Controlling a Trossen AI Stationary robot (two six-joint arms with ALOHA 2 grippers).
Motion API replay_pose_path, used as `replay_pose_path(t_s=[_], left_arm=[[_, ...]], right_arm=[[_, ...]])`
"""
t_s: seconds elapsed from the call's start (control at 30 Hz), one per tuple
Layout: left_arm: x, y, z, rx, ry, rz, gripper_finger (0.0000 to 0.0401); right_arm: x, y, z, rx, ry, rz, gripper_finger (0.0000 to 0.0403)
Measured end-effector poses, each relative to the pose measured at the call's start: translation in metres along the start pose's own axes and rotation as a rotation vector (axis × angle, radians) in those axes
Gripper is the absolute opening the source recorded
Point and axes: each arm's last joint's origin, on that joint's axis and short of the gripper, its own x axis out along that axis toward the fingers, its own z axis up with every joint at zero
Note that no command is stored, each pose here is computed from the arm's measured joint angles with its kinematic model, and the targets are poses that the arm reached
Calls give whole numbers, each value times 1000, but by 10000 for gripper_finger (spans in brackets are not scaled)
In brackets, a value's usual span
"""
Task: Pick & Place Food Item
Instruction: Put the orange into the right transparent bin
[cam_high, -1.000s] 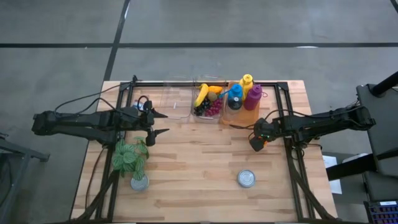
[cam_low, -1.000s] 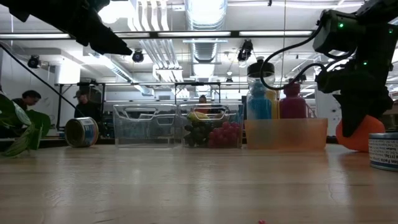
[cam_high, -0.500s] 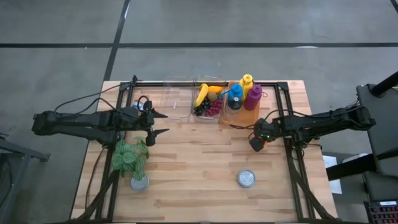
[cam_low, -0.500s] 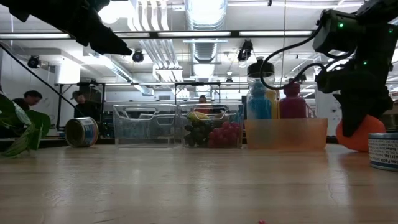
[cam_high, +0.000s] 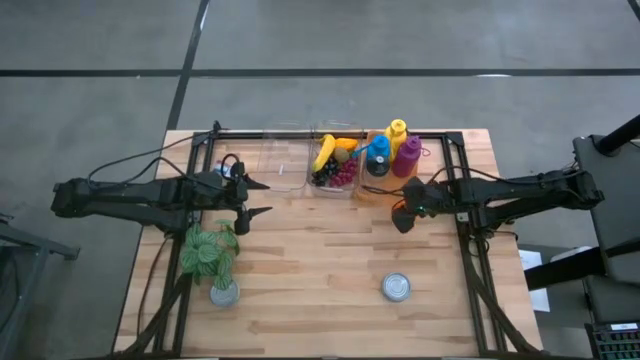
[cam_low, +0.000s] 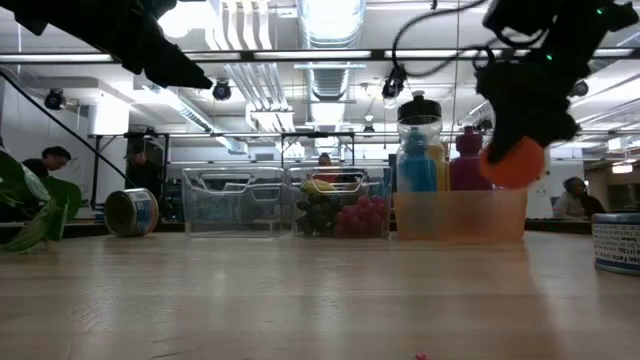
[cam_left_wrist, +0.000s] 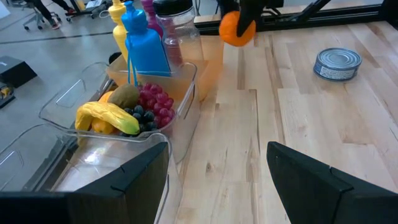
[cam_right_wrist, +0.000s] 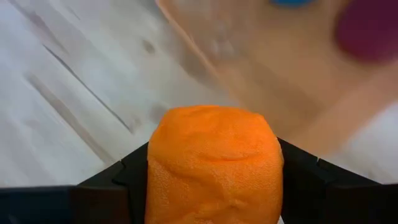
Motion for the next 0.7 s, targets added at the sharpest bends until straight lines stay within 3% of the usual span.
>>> replay_pose_path(t_s=[0.37,0.7], left_arm=[[0,0,0,0,2,0,277],[0,0,-1,2,9,-1,277]], right_arm=[[-10,31,30,-81,-207,133,237],[3,74,43,-150,-276,99,237]])
